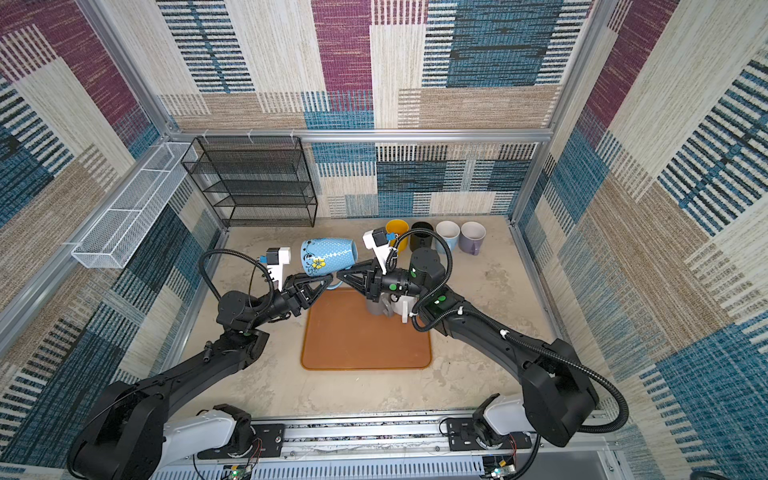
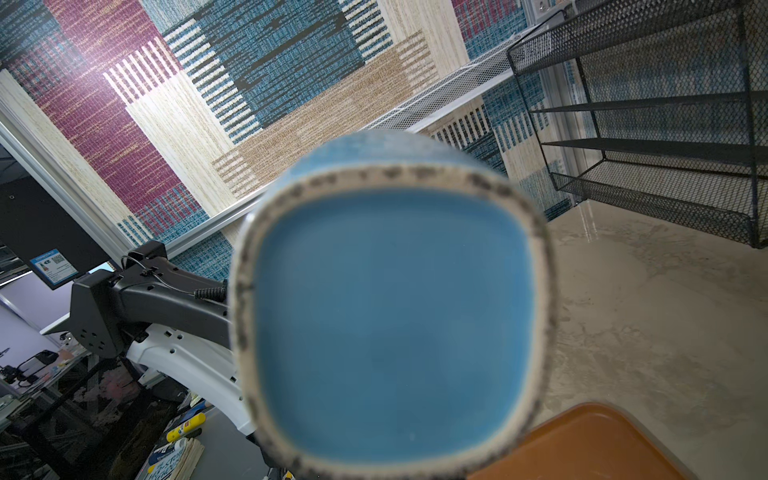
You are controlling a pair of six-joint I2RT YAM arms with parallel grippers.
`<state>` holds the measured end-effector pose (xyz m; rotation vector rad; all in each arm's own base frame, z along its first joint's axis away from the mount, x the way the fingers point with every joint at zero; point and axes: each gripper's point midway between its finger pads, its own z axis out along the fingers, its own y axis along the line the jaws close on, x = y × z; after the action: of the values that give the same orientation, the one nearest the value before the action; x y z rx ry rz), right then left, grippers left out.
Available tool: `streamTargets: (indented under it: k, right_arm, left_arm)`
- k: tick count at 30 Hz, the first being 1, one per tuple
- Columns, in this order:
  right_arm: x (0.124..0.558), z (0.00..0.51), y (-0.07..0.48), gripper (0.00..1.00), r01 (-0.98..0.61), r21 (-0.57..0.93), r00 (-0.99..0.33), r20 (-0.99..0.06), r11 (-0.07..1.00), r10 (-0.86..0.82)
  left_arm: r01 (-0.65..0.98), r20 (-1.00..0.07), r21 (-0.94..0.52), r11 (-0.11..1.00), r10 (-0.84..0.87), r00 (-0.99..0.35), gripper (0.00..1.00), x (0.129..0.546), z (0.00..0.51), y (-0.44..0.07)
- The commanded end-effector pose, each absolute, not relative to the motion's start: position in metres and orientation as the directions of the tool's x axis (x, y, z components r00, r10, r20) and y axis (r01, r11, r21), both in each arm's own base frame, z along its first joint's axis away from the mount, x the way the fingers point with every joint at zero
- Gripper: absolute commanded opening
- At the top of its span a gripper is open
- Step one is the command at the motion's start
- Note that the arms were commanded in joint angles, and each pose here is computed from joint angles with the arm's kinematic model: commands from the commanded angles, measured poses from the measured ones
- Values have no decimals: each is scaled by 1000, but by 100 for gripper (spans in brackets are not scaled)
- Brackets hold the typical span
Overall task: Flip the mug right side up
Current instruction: 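Reach the left gripper to the blue dotted mug's handle while the right holds it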
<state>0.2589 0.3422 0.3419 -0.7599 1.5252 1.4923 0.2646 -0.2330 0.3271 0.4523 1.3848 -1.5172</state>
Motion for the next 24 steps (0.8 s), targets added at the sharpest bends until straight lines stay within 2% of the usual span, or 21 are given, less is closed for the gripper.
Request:
streamTargets:
  k: [1,8,18,19,21,24]
  right_arm:
    - [249,352,343,0,-904,424,-414,-899,50,146]
    - [250,347,343,0,-900,433,-423,-895,52,138]
    - [252,344,345,0,-896,441,-431,-893,60,129]
    - [252,344,345,2,-894,444,-434,-892,60,127]
    - [254,343,345,13,-893,446,-435,-891,67,130]
    - [254,342,344,18,-894,442,-431,-892,72,133]
  left_arm:
    - [863,-800,-492,115,-452,-395,14,261,347,-229]
    - [863,-799,-490,119,-457,-391,0,261,349,-228]
    - [872,-805,-481,92,-442,-397,0,255,351,-230]
    - [874,-806,-478,88,-440,-397,0,254,352,-230]
    - [877,-808,-474,76,-433,-399,0,252,352,-231]
    - [880,-814,-472,59,-413,-409,0,250,350,-234]
